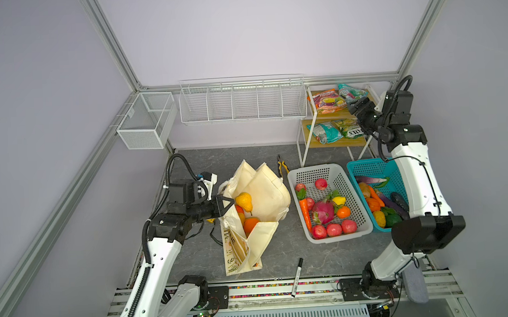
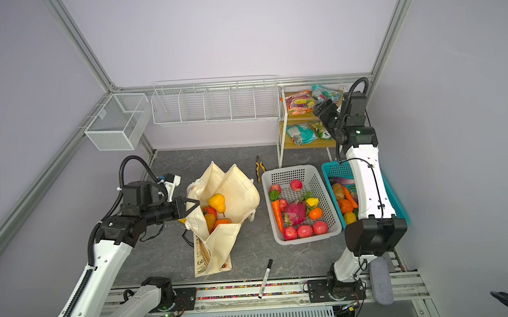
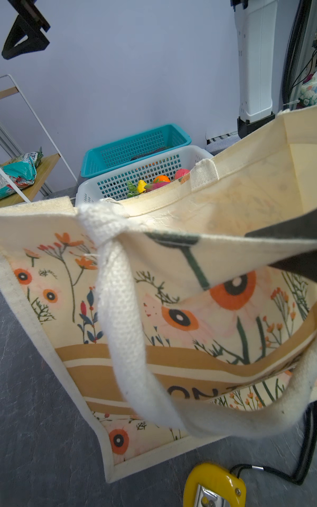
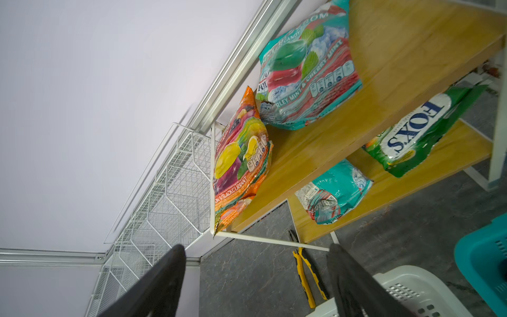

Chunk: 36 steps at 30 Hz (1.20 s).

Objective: Place the food into the grocery bag and tie it
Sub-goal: 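Raise the right gripper out of the bag toward the yellow shelf, then grasp the orange Fox's fruit candy bag on the shelf with the right gripper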

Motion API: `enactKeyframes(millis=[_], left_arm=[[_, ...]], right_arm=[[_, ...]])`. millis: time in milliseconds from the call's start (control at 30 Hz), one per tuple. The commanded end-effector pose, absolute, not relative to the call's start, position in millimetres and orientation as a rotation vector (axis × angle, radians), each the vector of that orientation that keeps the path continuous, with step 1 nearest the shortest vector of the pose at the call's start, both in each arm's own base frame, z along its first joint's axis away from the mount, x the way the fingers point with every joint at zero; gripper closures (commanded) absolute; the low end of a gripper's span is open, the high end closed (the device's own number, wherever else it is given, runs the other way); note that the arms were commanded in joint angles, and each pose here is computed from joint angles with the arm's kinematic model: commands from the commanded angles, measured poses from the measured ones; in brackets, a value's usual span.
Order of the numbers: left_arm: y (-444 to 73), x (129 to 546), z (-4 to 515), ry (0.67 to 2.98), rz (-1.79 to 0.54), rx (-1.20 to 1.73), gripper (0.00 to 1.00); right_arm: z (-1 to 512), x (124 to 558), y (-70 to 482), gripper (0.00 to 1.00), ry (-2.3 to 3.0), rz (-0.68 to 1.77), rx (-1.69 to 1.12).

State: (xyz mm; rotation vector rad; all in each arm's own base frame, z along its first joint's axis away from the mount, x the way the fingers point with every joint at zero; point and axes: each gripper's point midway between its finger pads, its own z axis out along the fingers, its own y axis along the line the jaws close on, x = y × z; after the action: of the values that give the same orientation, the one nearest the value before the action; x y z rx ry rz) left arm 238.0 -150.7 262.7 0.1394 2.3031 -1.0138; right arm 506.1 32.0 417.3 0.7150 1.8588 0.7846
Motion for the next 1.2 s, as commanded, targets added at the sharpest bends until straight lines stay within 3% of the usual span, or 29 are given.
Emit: enactKeyframes(millis=[0,500,867,933,1033,1167], left_arm=[[-157.4,237.6,284.7,2.220,-1.049,0.208,1.00],[-160.8,235.9,281.2,2.225,-1.054,0.223,1.00],[-162.0,236.0,280.2,2.230,-1.048,0.230,1.00],[-162.3,235.7,280.3,2.230,-1.049,0.232,1.00],[-162.6,235.9,279.8,2.231,-1.047,0.234,1.00],[-162.8,235.5,280.4,2.230,-1.047,0.236,1.00]], right_arm=[[429.6,521.5,43.6,0.18,1.816,0.904,0.719],[409.2,579.1,74.2,0.32,1.844,0.964,0.729],[390.3,598.6,75.0,0.26,1.844,0.938,0.796],[389.0,601.2,74.7,0.31,1.840,0.940,0.800],[389.8,603.9,74.7,0.49,1.827,0.950,0.806],[393.3,605.3,75.5,0.66,1.813,0.964,0.808]])
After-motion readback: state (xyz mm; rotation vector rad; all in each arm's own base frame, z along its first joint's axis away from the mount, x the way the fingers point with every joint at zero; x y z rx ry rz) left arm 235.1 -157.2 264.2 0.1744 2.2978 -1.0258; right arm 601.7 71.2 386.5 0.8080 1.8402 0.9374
